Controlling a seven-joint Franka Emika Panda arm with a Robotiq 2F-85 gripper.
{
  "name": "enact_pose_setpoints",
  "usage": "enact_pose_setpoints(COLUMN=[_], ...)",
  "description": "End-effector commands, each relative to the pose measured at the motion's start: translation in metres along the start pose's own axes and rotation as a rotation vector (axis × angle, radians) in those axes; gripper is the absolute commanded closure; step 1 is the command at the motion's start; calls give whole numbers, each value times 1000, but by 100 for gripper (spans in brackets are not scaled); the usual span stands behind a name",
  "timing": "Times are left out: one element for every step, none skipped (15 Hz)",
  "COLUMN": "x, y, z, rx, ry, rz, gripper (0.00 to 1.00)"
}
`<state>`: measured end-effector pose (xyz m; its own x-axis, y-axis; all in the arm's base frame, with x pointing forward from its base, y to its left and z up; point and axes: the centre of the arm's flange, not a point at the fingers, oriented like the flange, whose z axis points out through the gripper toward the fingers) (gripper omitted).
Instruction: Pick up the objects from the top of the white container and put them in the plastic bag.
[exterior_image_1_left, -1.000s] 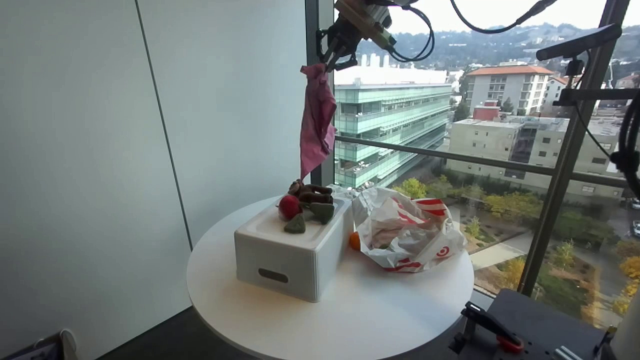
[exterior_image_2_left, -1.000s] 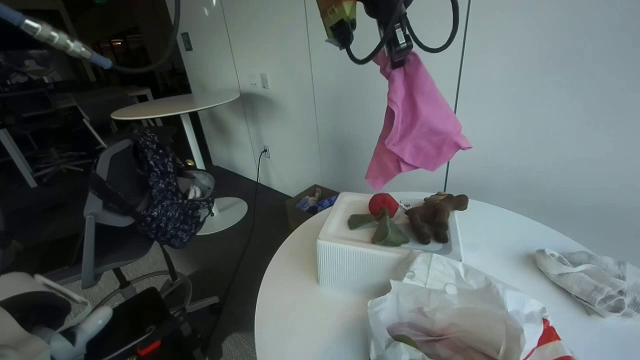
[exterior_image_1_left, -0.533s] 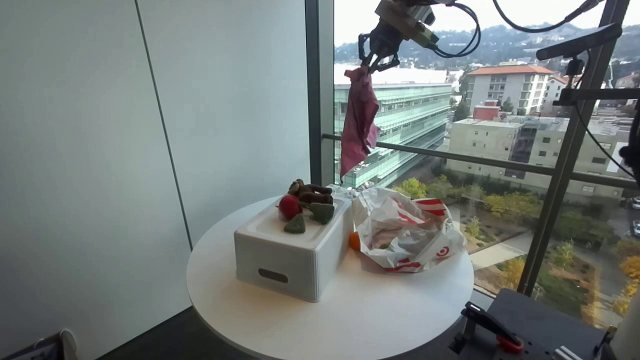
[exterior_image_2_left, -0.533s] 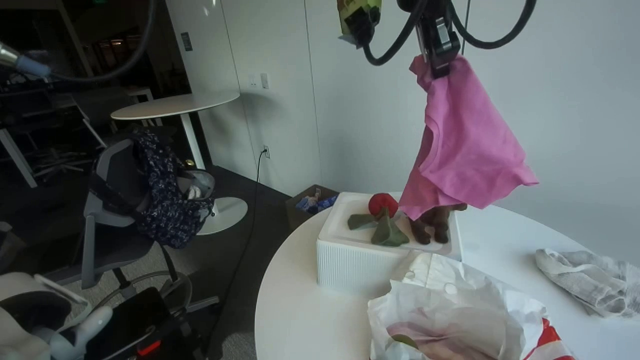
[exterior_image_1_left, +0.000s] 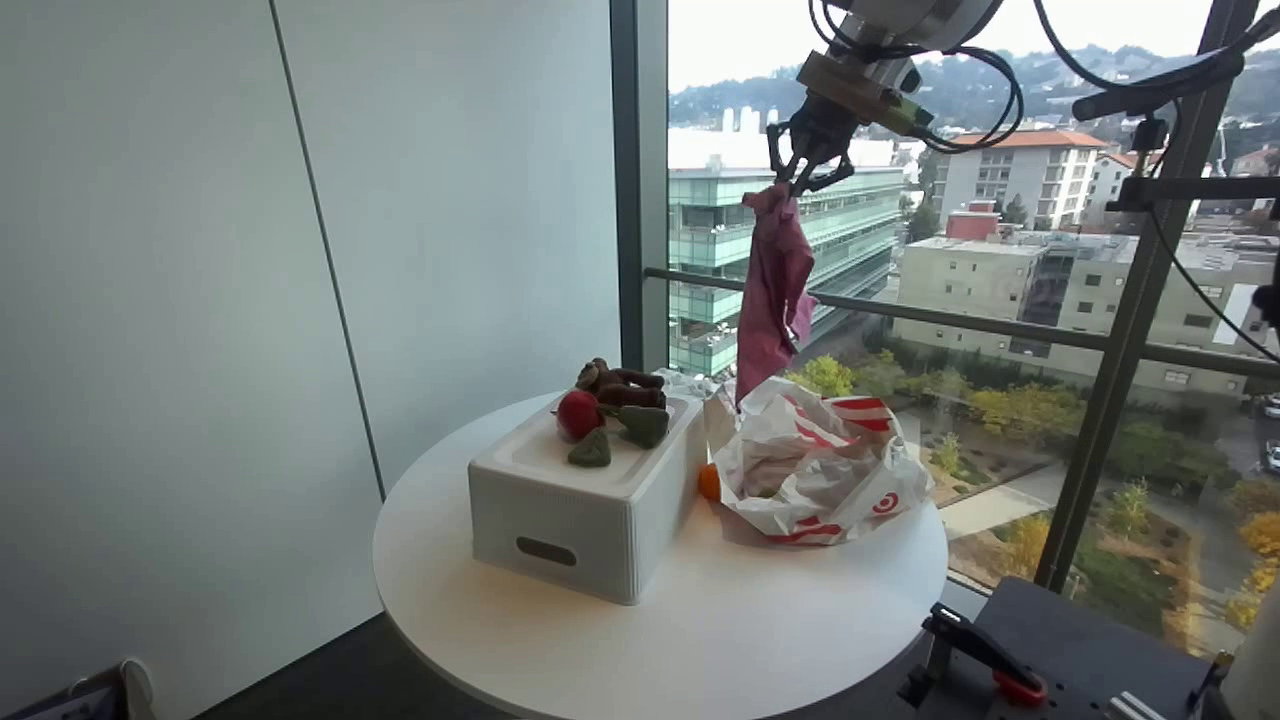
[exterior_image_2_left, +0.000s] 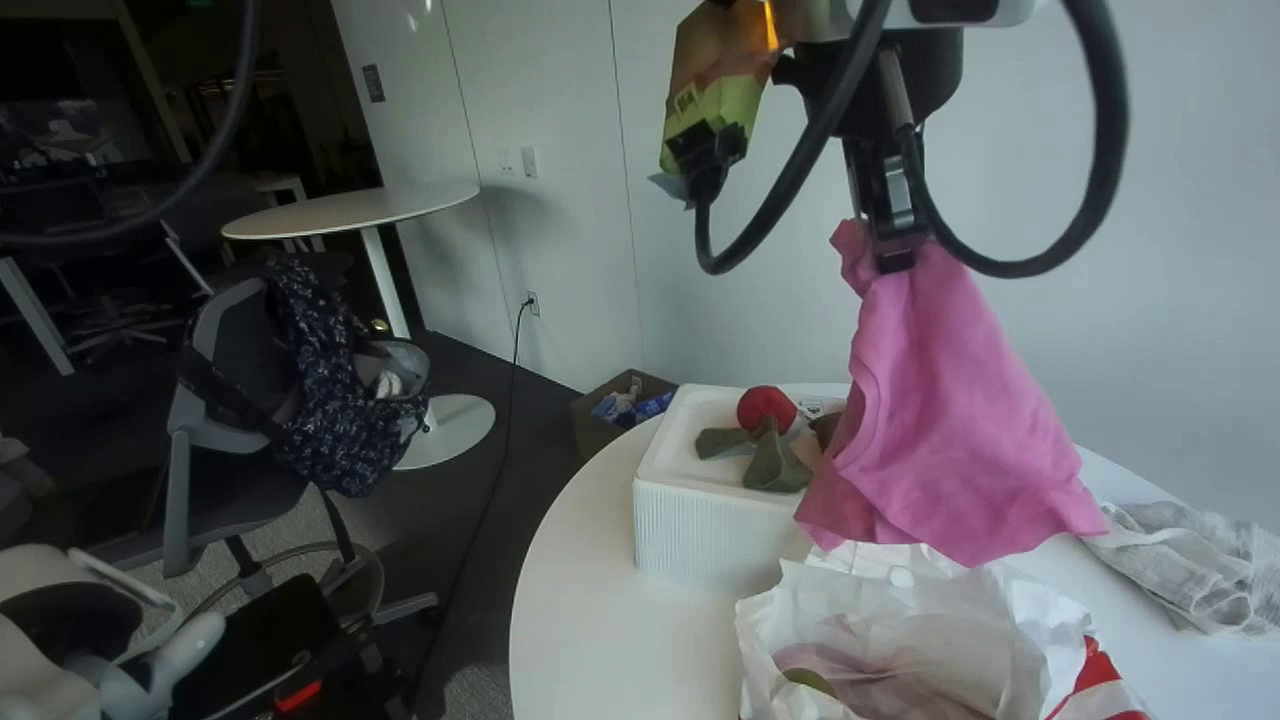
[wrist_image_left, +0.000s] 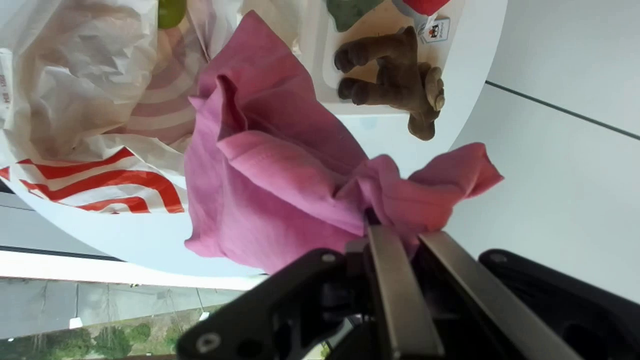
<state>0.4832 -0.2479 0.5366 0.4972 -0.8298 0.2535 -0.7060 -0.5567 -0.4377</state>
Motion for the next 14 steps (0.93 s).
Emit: enact_pose_setpoints(x=[-22, -24, -25, -25, -24, -22, -21, -23, -24, -27, -31, -36, -43, -48], y=[20, 25, 31, 37, 43, 49, 53, 56, 59, 62, 65, 66, 64, 62], z=[33, 42, 50, 58, 65, 73, 82, 95, 106, 118, 133, 144, 156, 165], rx=[-52, -72, -95, -119, -141, -167, -193, -220, -234, -255, -263, -265, -269, -270], ry=[-56, -63, -71, -72, -67, -54, -45, -37, -38, -33, -42, -49, -66, -72], rz=[-2, -5, -6, -11, -19, -31, -40, -68, -88, -100, -117, -129, -131, -145], gripper=[92, 92, 92, 92, 92, 92, 92, 92, 92, 92, 92, 92, 92, 92])
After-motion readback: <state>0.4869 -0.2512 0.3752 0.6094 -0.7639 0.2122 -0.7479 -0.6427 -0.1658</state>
